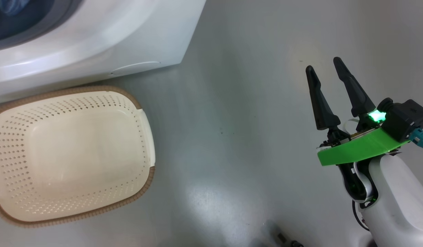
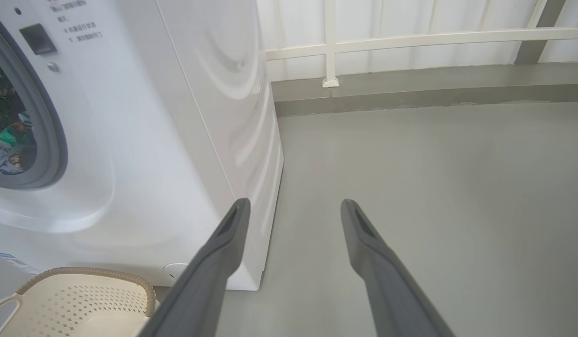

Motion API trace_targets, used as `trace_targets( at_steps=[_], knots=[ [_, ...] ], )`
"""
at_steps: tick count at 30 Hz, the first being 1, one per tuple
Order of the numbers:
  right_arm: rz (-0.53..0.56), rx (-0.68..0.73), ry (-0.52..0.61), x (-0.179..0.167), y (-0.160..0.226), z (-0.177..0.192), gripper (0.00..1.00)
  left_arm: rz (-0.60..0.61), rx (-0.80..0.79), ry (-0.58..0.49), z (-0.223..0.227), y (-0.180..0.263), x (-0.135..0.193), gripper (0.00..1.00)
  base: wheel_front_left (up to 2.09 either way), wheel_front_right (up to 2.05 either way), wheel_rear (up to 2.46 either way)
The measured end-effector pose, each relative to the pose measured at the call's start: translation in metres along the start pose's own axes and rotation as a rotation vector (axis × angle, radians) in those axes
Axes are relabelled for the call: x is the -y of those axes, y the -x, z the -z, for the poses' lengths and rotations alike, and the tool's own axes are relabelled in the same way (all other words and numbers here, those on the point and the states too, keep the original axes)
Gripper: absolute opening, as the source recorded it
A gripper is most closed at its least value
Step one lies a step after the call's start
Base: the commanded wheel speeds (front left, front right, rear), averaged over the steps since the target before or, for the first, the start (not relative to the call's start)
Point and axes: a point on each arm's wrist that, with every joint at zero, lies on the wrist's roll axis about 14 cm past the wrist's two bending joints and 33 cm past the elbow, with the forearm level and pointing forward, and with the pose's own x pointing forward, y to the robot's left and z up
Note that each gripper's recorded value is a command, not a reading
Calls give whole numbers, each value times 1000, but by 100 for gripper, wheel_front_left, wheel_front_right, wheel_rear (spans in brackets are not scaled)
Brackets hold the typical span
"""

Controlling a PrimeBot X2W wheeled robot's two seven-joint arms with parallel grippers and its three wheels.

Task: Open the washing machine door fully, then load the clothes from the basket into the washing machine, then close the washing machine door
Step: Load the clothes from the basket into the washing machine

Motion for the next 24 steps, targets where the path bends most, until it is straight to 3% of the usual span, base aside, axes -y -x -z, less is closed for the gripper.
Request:
trace_targets(
  at_steps=[10, 24],
  knots=[
    [-20, 19, 3, -5, -1, -8, 100, -3, 153, 95, -33, 12, 2, 100, 0, 0, 0],
    [-41, 62, 15, -11, 5, -28, 100, -19, 263, 170, -45, 57, 5, 100, 0, 0, 0]
  ],
)
